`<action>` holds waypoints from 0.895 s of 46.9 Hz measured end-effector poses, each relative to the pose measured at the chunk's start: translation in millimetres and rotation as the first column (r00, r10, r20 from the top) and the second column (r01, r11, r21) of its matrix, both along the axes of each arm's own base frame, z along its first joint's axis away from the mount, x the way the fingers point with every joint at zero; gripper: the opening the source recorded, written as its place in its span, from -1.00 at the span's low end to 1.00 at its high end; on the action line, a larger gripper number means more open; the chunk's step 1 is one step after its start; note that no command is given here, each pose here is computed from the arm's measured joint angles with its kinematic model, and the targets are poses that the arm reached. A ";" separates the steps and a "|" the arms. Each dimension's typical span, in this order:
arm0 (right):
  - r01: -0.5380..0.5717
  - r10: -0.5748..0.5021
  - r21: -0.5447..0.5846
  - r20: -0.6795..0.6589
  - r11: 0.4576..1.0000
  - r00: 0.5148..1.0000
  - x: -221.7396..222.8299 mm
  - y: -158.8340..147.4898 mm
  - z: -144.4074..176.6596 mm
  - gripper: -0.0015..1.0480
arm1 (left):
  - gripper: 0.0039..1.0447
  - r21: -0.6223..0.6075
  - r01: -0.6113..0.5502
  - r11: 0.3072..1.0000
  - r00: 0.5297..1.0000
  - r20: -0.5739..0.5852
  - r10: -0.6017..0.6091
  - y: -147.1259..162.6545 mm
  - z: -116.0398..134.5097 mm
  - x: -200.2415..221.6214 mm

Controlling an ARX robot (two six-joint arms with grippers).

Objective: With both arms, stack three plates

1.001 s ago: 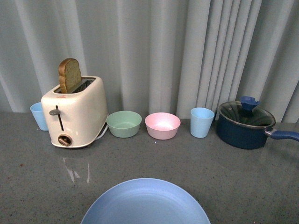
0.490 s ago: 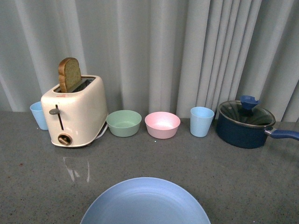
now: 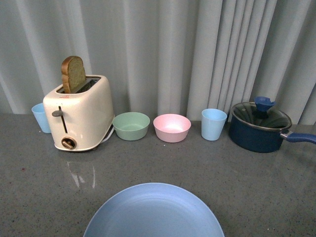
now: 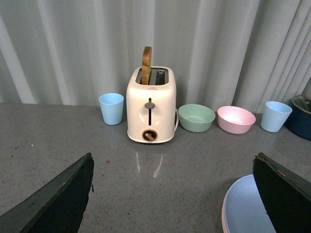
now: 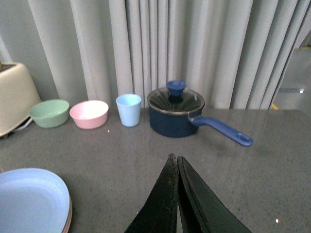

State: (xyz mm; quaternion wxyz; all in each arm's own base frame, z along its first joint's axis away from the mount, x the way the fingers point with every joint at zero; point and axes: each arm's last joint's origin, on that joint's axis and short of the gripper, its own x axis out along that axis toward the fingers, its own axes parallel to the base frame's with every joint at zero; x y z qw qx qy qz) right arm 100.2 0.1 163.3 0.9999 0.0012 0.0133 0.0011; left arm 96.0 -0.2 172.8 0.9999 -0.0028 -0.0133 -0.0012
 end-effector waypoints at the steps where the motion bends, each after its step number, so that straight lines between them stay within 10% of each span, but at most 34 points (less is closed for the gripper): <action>1: 0.000 0.000 0.000 0.016 1.000 1.000 -1.4 0.0 1.1 -0.94 | 0.87 0.000 0.000 1.000 1.000 0.000 0.000 0.0 0.0 0.0; 9: 0.000 0.000 -0.001 0.030 1.000 1.000 -2.6 0.0 2.1 -0.90 | 0.87 0.000 0.000 1.000 1.000 0.000 0.000 0.0 0.0 0.0; 35: 0.000 0.000 0.000 0.030 1.000 1.000 -2.6 0.0 2.1 0.89 | 0.87 0.000 0.000 1.000 1.000 0.000 0.000 0.0 0.0 0.0; 42: 0.000 0.000 -0.001 0.030 1.000 1.000 -2.6 0.0 2.1 0.86 | 0.87 0.000 0.000 1.000 1.000 0.000 0.000 0.0 0.0 0.0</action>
